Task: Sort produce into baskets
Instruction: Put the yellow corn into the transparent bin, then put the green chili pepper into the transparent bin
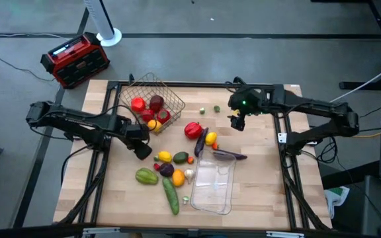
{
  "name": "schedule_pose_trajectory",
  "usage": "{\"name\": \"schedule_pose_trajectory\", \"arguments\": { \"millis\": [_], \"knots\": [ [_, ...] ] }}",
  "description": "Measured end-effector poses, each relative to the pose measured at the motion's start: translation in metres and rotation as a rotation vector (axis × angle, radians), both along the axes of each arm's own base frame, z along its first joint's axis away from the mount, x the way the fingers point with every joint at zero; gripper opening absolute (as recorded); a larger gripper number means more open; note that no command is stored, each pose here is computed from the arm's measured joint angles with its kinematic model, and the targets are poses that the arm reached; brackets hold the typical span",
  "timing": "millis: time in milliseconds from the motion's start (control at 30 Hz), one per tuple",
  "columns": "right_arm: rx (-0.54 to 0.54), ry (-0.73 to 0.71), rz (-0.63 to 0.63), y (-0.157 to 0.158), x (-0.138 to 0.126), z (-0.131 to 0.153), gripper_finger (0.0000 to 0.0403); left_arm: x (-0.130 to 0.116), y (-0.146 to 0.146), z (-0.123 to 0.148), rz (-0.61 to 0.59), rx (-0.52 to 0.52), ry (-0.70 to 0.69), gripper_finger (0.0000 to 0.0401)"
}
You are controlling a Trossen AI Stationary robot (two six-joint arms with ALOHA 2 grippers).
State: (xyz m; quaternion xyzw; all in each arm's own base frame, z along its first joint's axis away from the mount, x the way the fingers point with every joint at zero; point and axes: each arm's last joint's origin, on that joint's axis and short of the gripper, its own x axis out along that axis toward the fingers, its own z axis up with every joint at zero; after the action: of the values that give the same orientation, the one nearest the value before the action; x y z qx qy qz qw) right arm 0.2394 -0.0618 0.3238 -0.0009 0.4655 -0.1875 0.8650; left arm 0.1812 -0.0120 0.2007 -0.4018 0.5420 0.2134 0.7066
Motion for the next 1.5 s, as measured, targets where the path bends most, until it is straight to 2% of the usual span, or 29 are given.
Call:
{"name": "schedule_pose_trajectory", "arguments": {
  "millis": [167,333,433,567,800,1100,1267,1400,1500],
  "knots": [
    [0.029,-0.009,-0.056,-0.005,-0.003,-0.037,0.0349,0.033,-0.016,0.024,0.043,-0.061,-0.385,0.0084],
    [0.019,-0.053,-0.051,-0.005,0.001,-0.057,0.0349,0.065,-0.028,0.047,0.083,0.046,-0.796,0.0084],
    [0.018,-0.058,-0.051,-0.005,0.001,-0.061,0.0349,0.08,-0.033,0.052,0.068,0.141,-0.955,0.0084],
    [0.014,-0.064,-0.048,-0.005,0.001,-0.06,0.0349,0.102,-0.039,0.042,0.029,0.208,-1.067,0.0084],
    [0.011,-0.105,-0.042,-0.006,0.004,-0.058,0.0349,0.137,-0.048,0.001,-0.045,0.226,-1.156,0.0084],
    [0.034,-0.131,-0.08,-0.007,0.005,-0.057,0.0349,0.183,-0.062,-0.029,-0.212,0.258,-1.126,0.0091],
    [0.029,-0.17,-0.13,-0.02,0.004,-0.055,0.0349,0.199,-0.065,-0.033,-0.257,0.267,-1.055,0.0143],
    [0.028,-0.213,-0.192,-0.038,0.0,-0.052,0.0349,0.202,-0.065,-0.034,-0.294,0.3,-1.009,0.0188],
    [0.015,-0.244,-0.252,-0.054,-0.002,-0.053,0.0349,0.202,-0.065,-0.032,-0.313,0.322,-1.017,0.0208]
  ]
}}
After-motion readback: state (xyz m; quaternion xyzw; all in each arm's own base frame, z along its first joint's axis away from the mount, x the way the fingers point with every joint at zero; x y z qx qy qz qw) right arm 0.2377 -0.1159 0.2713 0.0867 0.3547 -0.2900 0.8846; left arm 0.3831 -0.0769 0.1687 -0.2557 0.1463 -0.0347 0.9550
